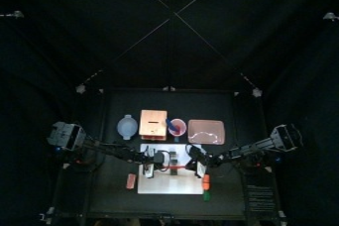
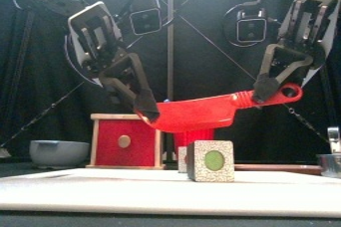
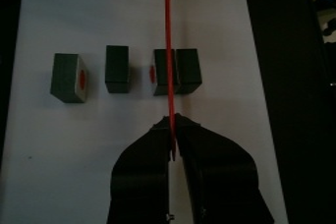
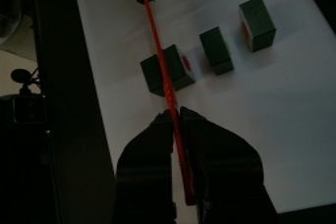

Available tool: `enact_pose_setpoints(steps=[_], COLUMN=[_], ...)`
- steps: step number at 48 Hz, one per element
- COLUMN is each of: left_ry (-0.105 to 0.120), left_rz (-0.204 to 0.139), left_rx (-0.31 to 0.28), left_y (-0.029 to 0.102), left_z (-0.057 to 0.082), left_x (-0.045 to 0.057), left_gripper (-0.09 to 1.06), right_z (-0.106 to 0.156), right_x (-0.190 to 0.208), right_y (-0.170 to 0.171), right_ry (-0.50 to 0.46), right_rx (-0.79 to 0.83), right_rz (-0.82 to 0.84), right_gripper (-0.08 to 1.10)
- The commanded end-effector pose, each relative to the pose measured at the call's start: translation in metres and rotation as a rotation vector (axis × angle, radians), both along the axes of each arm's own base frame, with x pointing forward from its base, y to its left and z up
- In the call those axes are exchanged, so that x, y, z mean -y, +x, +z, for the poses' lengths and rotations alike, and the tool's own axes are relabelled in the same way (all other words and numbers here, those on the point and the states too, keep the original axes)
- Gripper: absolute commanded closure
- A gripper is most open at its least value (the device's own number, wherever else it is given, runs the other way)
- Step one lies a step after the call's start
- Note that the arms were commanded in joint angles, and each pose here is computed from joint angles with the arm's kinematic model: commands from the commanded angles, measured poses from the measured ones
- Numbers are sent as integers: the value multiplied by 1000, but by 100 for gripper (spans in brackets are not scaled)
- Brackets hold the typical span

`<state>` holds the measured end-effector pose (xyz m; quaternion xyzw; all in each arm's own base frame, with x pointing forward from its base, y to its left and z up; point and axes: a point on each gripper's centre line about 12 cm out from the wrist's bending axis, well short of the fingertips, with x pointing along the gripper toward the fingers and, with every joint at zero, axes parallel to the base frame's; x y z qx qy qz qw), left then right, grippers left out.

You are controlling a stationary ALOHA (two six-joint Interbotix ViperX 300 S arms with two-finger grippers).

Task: Place sushi on board then cut the sushi with the knife then place the pieces on the plate
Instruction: Cut the sushi into 4 pieces

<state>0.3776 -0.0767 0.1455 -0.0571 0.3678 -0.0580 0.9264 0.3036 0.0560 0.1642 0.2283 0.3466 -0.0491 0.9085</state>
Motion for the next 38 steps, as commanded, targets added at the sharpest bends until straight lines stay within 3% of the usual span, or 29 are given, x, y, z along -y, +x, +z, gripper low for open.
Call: enact_pose_setpoints(steps=[1,19,38], left_ry=[-12,-8,-17], left_rz=[-18,-27,-25], left_rx=[38,27,13], left_y=[7,17,16], left_z=[12,5,1], left_x=[10,15,18], left_gripper=[52,52,52], right_z=[6,-6,-10], right_x=[-2,-4,-5], right_y=[-1,-12,-13], right_ry=[20,44,44], right_rx=[16,-29,-43], right_rz=[-15,-29,-31], right_gripper=[69,69,69])
